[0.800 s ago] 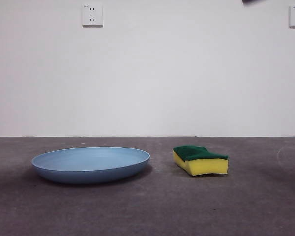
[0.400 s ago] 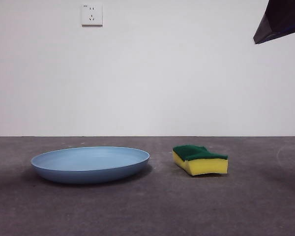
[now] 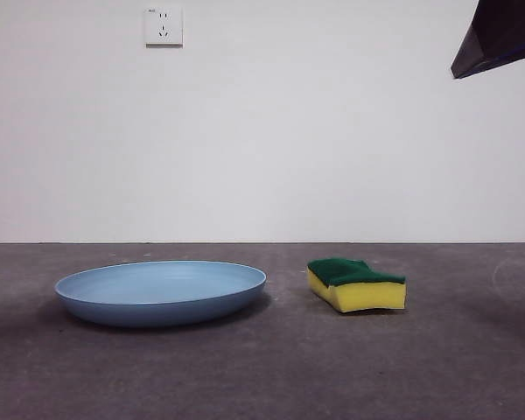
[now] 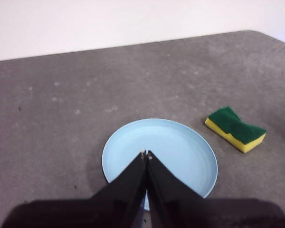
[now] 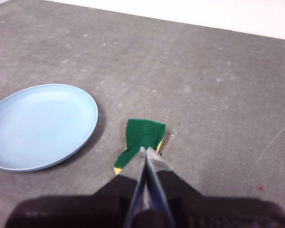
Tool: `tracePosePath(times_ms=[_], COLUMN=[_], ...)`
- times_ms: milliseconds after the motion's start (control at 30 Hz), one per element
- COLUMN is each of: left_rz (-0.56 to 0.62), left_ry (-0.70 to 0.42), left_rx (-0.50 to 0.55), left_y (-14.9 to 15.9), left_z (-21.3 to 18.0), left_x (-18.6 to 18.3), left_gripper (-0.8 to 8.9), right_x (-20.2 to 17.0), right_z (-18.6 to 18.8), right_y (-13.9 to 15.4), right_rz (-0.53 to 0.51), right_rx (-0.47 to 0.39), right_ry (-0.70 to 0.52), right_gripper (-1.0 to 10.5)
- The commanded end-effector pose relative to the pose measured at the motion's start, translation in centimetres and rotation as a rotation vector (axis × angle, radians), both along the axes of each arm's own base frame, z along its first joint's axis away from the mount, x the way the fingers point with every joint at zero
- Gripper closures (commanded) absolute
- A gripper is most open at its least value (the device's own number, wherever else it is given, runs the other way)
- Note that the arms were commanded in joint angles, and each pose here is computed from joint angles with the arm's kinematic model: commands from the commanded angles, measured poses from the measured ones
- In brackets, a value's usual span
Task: Pick up the plate,pick up the cloth,clean the plate with the cloth
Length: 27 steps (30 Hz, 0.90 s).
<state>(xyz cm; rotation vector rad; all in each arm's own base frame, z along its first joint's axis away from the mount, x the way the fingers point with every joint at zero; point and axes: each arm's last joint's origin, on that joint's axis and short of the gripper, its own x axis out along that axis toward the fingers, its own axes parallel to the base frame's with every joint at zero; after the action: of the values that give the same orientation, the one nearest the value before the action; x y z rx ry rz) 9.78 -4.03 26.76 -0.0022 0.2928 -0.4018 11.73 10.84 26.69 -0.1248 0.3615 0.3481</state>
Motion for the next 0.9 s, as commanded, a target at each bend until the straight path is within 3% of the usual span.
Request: tracePosePath(times_ms=[33,167,500,900], left_rz=[-0.003,0.046,0.225,0.341], left_ry=[0.013,-0.041,-0.228,-0.210], left_rx=[0.013,0.086,0.026,0.040], left_y=[0.0,0.5,2.5,3.6], left_z=[-0.2,0.0,-2.0,-8.8], left_x=[-0.1,-0.3,-0.6,-0.7], left_gripper=[8.16,8.16,8.16,8.16], right_x=[0.0,0.0,0.0,0.0], right_z=[0.0,0.0,0.0,0.0], right_y=[0.0,0.0,0.0,0.0], right_rz=[-0.008,-0.007,-0.008,-0.008], right_rx=[0.015,0.015,0.015,0.015], right_ry=[-0.002,-0.001,-0.002,-0.001], right_gripper=[9.5,9.5,9.5,9.5])
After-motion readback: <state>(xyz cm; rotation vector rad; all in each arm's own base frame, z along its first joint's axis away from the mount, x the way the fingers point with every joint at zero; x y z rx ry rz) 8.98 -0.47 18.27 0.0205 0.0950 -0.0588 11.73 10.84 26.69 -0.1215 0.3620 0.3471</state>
